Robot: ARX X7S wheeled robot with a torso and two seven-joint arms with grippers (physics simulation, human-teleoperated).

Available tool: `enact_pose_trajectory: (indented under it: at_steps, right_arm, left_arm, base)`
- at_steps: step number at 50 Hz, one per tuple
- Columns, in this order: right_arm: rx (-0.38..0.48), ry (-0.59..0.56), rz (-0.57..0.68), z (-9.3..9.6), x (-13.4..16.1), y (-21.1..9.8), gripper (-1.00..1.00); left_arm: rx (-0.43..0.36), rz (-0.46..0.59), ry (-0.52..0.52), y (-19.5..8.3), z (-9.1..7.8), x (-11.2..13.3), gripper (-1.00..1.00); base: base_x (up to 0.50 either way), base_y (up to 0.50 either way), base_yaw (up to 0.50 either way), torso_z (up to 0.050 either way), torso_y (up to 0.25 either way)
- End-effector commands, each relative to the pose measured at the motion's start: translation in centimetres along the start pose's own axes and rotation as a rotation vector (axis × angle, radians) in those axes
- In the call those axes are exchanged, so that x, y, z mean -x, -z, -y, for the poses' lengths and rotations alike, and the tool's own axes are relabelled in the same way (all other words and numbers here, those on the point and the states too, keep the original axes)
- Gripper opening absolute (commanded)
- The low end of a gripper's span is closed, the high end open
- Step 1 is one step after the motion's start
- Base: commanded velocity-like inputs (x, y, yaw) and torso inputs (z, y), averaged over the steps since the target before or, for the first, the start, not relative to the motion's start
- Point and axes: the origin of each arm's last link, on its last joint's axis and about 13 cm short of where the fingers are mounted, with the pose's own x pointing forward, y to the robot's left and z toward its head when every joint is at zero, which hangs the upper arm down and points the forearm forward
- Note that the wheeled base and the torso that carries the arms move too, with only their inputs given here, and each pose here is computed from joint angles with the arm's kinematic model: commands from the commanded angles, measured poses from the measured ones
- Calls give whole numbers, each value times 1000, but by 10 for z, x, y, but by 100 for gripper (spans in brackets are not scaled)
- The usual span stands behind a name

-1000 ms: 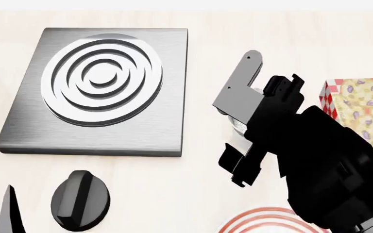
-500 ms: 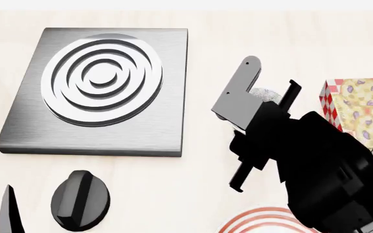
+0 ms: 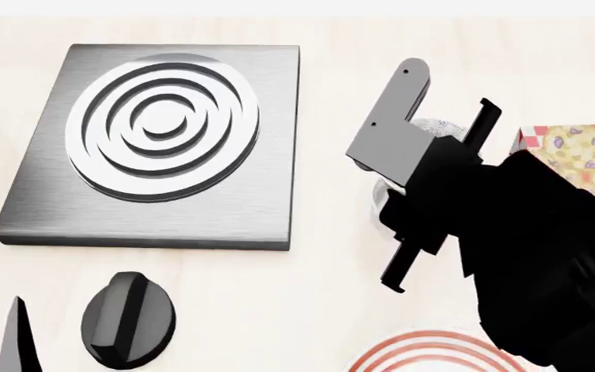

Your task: Pick the akita bowl on the ramekin and place it on the plate.

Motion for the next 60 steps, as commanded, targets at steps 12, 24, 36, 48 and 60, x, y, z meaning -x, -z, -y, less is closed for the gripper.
enact_pose_trajectory:
  at_steps: [12,24,36,48,60]
  right_arm:
    - [75,-5,-20,11,39,-24,-100]
    - [127,-61,-44,5,67,-29,-100]
    - [142,-109,-57,-10,87,-20,-100]
    - [117,-142,-30,-30,98,-5,-100]
    - [105,-177,1,-56,114,10,-100]
  left_arm:
    - [12,1,-2,-2,0,0,100]
    - [12,2,-2,-2,0,1,100]
    - [11,2,0,-2,1,2,100]
    - [11,5,-8,-3,0,1,100]
    - [8,7,-10,-3,0,1,100]
  base:
    - [0,0,0,0,0]
    - [0,0,0,0,0]
    - [0,0,0,0,0]
    - [0,0,0,0,1]
    - [0,0,0,0,0]
